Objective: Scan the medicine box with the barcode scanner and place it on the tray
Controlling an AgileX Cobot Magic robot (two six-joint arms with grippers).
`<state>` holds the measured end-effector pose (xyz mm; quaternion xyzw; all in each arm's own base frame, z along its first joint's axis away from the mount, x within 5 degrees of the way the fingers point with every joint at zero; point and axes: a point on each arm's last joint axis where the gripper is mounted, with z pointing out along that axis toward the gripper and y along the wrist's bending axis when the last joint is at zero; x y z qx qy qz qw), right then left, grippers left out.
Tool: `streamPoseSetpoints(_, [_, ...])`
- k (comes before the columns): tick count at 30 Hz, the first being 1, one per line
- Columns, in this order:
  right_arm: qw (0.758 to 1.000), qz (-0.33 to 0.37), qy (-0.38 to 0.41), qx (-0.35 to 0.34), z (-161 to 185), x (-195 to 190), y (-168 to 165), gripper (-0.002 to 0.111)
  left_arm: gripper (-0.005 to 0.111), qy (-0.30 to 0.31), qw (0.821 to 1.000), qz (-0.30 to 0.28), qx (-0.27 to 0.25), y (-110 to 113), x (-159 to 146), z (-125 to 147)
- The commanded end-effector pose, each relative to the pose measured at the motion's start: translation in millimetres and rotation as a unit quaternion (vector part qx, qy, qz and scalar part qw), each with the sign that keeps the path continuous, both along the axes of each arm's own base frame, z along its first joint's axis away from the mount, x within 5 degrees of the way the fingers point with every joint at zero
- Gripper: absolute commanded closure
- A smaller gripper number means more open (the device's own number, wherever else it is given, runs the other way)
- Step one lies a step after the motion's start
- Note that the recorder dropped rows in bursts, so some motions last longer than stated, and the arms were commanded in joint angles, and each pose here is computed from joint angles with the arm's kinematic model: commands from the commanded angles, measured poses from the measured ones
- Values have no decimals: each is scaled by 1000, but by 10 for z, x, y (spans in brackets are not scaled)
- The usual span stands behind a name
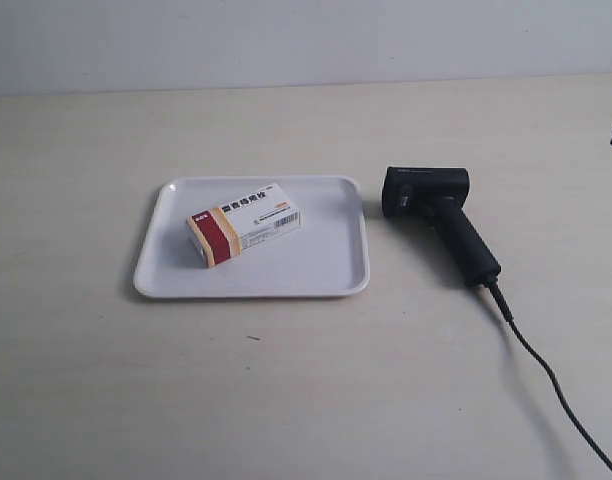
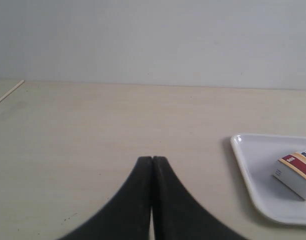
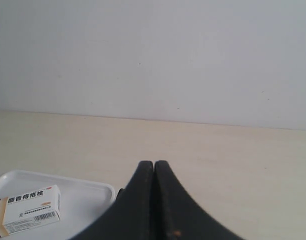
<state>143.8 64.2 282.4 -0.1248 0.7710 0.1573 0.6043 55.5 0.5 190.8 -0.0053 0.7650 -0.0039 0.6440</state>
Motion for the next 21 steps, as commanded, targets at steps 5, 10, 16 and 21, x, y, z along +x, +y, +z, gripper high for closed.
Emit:
streamPoseSetpoints(5, [999, 8, 41, 2, -114, -72, -4, 108, 105, 0, 1000, 1, -2, 0, -4, -11])
streamPoseSetpoints(10, [997, -14, 64, 44, -499, -293, -123, 108, 105, 0, 1000, 1, -2, 0, -4, -11])
streamPoseSetpoints(16, [998, -9, 51, 38, -782, -545, -237, 108, 105, 0, 1000, 1, -2, 0, -4, -11])
streamPoseSetpoints(21, [998, -4, 53, 38, -802, -623, -261, 108, 105, 0, 1000, 1, -2, 0, -4, -11])
